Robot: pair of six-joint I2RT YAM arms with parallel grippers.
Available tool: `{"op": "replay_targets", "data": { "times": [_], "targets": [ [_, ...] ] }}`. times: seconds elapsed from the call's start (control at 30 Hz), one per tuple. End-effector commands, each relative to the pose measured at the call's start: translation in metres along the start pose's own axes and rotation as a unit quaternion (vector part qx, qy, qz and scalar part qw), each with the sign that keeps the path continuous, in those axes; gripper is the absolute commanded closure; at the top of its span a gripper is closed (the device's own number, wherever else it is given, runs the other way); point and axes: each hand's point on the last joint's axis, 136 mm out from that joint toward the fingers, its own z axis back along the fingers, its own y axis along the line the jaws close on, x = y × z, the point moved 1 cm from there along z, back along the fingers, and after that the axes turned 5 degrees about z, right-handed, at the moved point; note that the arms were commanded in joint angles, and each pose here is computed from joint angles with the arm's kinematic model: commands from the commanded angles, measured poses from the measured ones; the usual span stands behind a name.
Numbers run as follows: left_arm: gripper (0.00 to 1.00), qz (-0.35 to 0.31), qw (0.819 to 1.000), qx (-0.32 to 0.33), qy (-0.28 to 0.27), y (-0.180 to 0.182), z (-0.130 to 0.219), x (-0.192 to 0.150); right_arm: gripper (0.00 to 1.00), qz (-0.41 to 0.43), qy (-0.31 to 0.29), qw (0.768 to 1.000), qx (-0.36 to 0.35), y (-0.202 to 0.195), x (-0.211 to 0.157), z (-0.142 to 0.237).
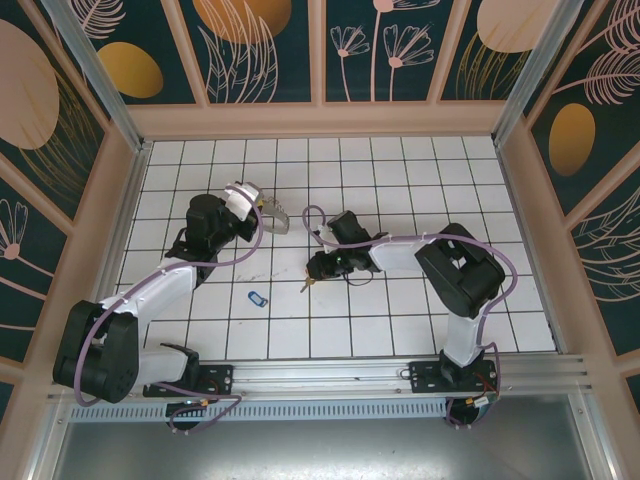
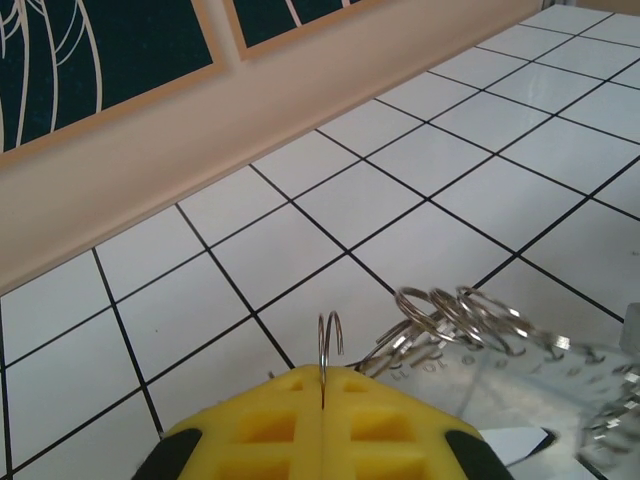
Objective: Put the keys on the keyring
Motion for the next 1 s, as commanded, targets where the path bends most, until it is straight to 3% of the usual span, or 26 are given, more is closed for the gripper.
{"op": "replay_targets", "data": {
  "times": [0.0,0.4,0.57,0.83,0.97],
  "targets": [
    [1.00,-0.001,1.000,-0.004,-0.020,0.001,0.001,0.011,0.85,0.001,0.004,1.000,-0.005,0.001,0.002,-0.004],
    [1.00,-0.003,1.000,-0.018,-0.018,-0.003,-0.002,0.011,0.92,0.013,-0.006,1.000,-0.002,0.006,0.007,0.002],
    [1.00,-0.007,0.999,-0.044,-0.020,-0.012,-0.001,0.011,1.00,0.018,-0.011,0.999,-0.025,-0.001,0.002,0.012],
    [1.00,-0.018,0.994,-0.101,-0.027,-0.030,-0.001,0.011,0.98,-0.031,-0.015,0.997,-0.062,-0.038,-0.018,0.036],
    [1.00,-0.020,0.994,-0.101,-0.025,-0.030,-0.001,0.011,0.91,-0.027,-0.019,0.998,-0.050,-0.033,-0.016,0.040]
  ]
}}
